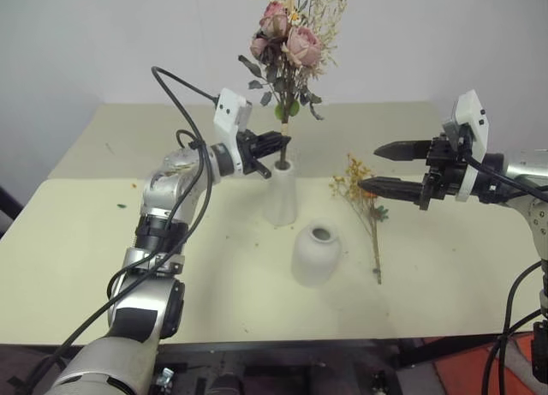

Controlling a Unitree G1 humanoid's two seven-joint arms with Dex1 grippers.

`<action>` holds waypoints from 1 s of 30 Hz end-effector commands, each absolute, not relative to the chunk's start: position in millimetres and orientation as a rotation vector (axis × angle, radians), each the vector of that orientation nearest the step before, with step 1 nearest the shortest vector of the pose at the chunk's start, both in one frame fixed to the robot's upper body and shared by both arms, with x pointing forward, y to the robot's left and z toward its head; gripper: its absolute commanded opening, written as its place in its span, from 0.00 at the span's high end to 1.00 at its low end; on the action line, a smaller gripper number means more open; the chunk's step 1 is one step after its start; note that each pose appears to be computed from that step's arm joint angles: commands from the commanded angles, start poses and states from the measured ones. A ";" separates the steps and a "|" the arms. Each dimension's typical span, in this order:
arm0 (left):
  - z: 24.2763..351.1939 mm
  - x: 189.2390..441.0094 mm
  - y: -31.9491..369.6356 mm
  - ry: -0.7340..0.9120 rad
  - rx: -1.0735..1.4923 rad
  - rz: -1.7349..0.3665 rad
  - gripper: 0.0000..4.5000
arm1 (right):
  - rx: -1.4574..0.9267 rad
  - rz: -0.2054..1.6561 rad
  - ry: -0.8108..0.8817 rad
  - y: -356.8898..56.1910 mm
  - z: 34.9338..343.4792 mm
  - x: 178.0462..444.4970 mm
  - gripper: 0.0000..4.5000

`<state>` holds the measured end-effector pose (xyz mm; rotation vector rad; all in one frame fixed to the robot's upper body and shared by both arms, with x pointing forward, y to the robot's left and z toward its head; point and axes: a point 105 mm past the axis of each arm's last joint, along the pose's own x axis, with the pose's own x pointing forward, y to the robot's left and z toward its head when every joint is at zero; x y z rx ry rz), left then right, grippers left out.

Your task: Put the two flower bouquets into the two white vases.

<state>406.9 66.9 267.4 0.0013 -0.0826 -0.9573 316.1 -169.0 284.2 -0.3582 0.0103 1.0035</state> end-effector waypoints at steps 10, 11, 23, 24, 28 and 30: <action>277.9 385.4 71.6 -0.119 0.046 -0.985 0.12 | -0.382 0.985 -0.047 -172.8 299.0 311.2 0.00; 276.4 381.8 73.6 -0.109 0.051 -0.982 0.06 | -0.383 0.984 -0.047 -173.1 298.9 311.3 0.00; 262.6 315.0 112.2 -0.060 0.127 -1.053 0.01 | -0.334 0.825 0.161 -197.0 276.6 326.3 0.00; 264.7 309.0 115.0 -0.074 0.148 -1.079 0.01 | -0.310 0.791 0.224 -200.8 271.2 329.6 0.00; 275.0 292.1 120.5 -0.126 0.203 -1.190 0.01 | -0.230 0.655 0.454 -211.2 246.5 342.4 0.00; 278.5 285.9 120.2 -0.149 0.229 -1.248 0.01 | -0.189 0.608 0.537 -212.8 238.2 346.5 0.00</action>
